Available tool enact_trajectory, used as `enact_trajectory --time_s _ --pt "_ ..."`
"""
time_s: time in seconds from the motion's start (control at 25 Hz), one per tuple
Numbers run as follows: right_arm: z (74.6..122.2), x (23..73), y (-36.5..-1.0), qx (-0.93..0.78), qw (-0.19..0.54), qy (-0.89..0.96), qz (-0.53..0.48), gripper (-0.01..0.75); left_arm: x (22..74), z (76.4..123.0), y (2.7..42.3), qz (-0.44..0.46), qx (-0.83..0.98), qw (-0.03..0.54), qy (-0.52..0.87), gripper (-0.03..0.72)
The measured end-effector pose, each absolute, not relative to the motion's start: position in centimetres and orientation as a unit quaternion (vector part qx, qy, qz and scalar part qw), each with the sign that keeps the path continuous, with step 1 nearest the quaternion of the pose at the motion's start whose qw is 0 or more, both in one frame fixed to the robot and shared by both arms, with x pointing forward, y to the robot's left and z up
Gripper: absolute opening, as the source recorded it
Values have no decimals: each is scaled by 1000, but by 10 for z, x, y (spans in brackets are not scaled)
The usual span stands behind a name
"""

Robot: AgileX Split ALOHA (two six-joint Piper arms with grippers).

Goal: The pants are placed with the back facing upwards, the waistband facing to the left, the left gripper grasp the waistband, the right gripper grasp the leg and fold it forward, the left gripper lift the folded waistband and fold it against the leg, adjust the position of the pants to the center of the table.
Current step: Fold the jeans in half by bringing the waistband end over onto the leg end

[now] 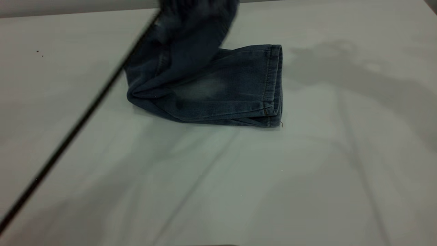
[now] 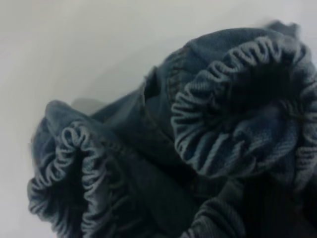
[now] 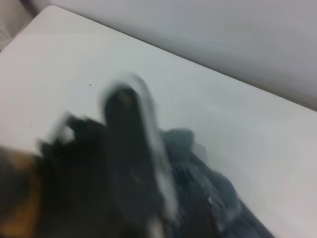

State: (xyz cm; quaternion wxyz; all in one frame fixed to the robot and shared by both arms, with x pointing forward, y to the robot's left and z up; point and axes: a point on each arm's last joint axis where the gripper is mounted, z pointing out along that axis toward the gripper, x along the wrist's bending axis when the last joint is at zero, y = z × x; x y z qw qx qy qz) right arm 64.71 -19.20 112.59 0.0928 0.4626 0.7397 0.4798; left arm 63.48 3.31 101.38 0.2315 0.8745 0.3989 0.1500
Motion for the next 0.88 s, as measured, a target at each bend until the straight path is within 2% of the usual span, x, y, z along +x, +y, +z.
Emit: enact_trajectory --time_s 0.2,0.32,0.44,0.72,0.88 --pt "1133 640 -192 453 87 747 478 461 624 981 8 126 894 205 378 80" --pt "1133 638 -191 451 81 750 476 461 619 961 -3 113 903 186 369 110" --pt "1133 637 -191 450 78 752 475 461 615 947 -11 105 912 175 356 188" --pt "1132 637 -191 449 76 754 474 461 610 960 -20 115 912 196 342 463" --pt "1132 637 -191 449 75 754 474 461 609 999 -14 137 913 190 333 524"
